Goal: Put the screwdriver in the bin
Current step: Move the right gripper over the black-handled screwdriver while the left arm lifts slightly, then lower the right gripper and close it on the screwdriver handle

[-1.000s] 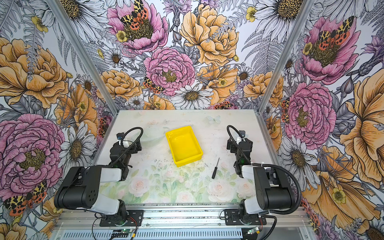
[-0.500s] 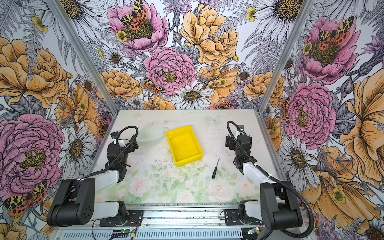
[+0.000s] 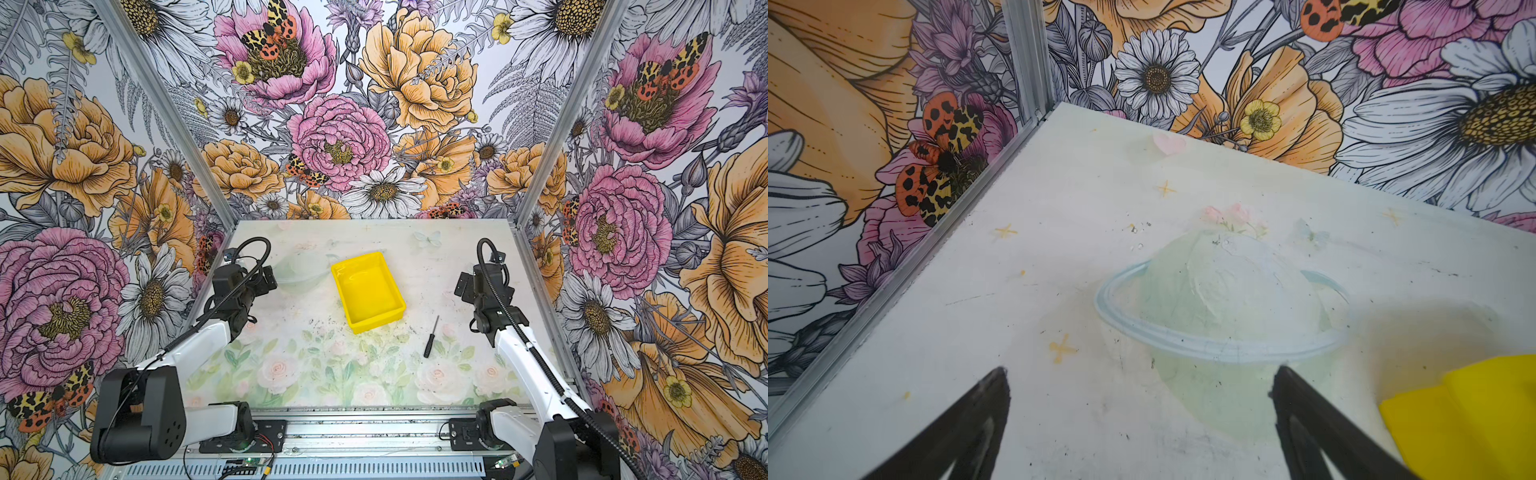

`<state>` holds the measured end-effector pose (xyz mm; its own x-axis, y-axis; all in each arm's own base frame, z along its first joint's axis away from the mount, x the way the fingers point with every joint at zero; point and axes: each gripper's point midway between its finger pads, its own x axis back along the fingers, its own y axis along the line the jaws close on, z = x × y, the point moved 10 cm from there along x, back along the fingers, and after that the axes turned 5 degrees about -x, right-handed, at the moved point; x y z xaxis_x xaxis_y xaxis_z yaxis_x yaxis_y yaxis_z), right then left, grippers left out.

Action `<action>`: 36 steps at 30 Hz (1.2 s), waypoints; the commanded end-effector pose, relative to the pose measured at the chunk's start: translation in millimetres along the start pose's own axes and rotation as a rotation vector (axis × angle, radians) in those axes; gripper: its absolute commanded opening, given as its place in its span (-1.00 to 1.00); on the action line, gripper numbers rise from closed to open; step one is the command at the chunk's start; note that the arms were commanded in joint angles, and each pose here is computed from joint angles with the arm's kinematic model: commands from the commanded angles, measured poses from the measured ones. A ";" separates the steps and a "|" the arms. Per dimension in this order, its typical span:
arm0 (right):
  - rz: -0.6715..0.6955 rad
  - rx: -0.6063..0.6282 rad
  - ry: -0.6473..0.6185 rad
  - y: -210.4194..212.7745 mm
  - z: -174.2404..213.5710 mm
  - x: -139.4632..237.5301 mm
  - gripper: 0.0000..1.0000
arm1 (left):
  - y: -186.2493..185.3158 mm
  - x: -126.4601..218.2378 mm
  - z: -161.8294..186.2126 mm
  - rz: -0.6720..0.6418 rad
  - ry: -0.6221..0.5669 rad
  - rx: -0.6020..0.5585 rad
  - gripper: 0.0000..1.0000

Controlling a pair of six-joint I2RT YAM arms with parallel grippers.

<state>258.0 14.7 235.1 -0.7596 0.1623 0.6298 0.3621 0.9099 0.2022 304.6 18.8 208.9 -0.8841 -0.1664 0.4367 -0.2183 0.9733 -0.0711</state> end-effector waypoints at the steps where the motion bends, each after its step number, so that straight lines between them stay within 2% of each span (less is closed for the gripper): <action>1: -0.002 -0.111 0.236 2.9 25.5 1.1 0.99 | -4.3 9.4 0.1 0.046 0.111 0.075 0.97; 5: -0.048 -0.152 0.341 18.4 51.9 7.2 0.99 | -12.2 13.4 -2.6 0.133 0.168 0.117 0.97; 9: -0.032 -0.125 0.443 32.9 77.1 12.9 0.99 | -24.0 20.1 -1.2 0.252 0.201 0.116 0.97; 16: -0.024 -0.054 0.520 52.5 105.0 15.5 0.99 | -36.2 35.0 5.5 0.375 0.265 0.083 0.97; 21: 0.009 -0.034 0.570 58.8 120.2 9.3 0.99 | -61.1 48.1 25.3 0.499 0.332 0.038 0.97; 26: 0.033 0.002 0.614 66.5 130.1 0.9 0.99 | -77.8 56.3 31.5 0.528 0.333 -0.015 0.97; 36: 0.081 0.043 0.659 54.5 149.4 -5.2 0.94 | -79.7 60.5 31.0 0.529 0.314 -0.069 0.97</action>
<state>206.5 121.3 138.8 -0.2658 -0.0369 0.9633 0.3681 0.9197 0.1368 258.4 -72.3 214.1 -0.6996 0.3889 0.5994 0.2333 0.9173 -0.3228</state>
